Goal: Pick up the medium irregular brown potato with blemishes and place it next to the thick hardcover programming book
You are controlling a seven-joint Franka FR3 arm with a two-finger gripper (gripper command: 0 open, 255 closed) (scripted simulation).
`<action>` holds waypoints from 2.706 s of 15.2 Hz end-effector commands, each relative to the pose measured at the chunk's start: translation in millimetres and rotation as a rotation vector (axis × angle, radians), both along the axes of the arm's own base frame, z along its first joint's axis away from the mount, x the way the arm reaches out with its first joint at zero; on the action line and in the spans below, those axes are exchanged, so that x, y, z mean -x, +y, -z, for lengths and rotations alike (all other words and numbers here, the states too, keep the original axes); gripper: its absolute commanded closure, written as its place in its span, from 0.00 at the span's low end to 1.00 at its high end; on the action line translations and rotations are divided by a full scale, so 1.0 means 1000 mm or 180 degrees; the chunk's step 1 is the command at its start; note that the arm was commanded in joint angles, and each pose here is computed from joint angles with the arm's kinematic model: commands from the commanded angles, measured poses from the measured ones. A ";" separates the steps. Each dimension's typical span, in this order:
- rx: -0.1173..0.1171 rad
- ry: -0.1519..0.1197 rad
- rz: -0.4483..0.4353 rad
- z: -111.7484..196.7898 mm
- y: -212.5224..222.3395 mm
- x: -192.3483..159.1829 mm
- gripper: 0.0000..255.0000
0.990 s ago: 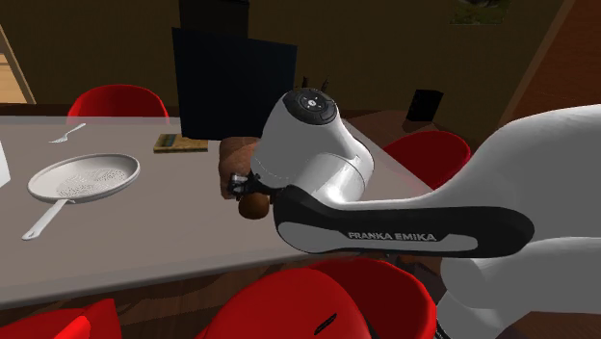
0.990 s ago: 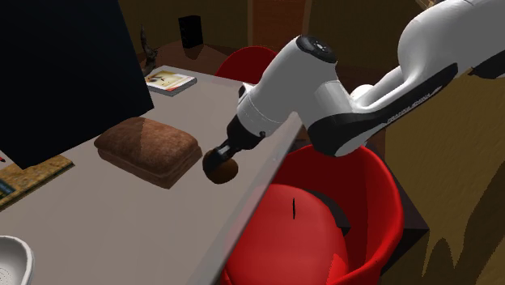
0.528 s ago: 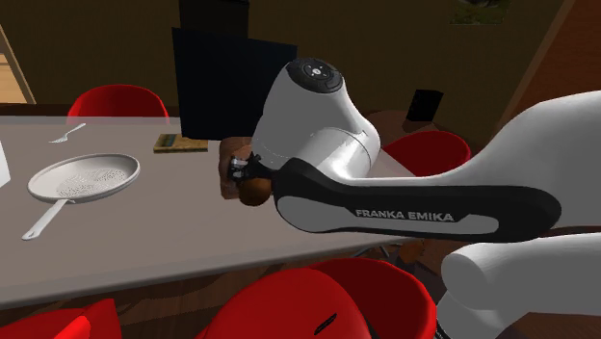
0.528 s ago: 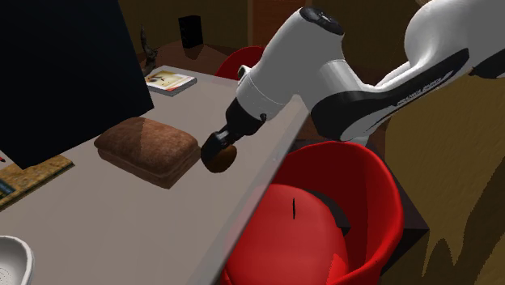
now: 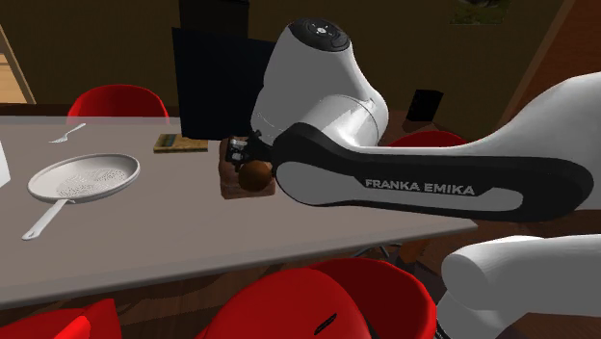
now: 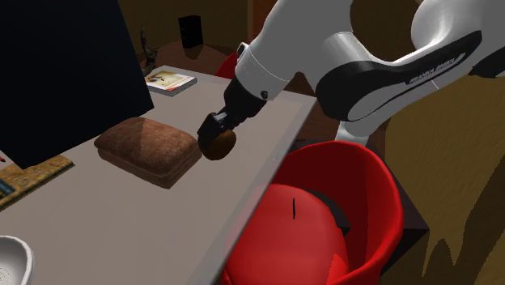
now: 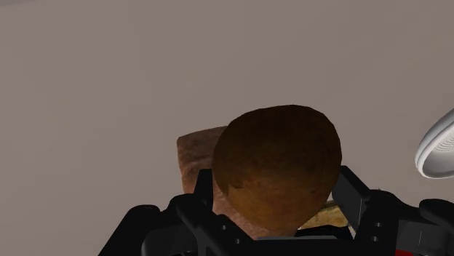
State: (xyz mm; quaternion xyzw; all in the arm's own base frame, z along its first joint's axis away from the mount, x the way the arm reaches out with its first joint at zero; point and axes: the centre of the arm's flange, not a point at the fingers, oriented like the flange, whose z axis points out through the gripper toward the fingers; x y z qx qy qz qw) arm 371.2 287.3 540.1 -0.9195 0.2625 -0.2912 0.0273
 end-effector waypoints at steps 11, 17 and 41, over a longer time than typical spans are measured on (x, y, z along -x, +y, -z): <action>0.0000 0.0001 0.0000 -0.019 -0.097 -0.042 1.00; 0.0000 0.0001 0.0000 -0.019 -0.170 -0.074 1.00; 0.0000 0.0001 0.0000 -0.020 -0.461 -0.198 1.00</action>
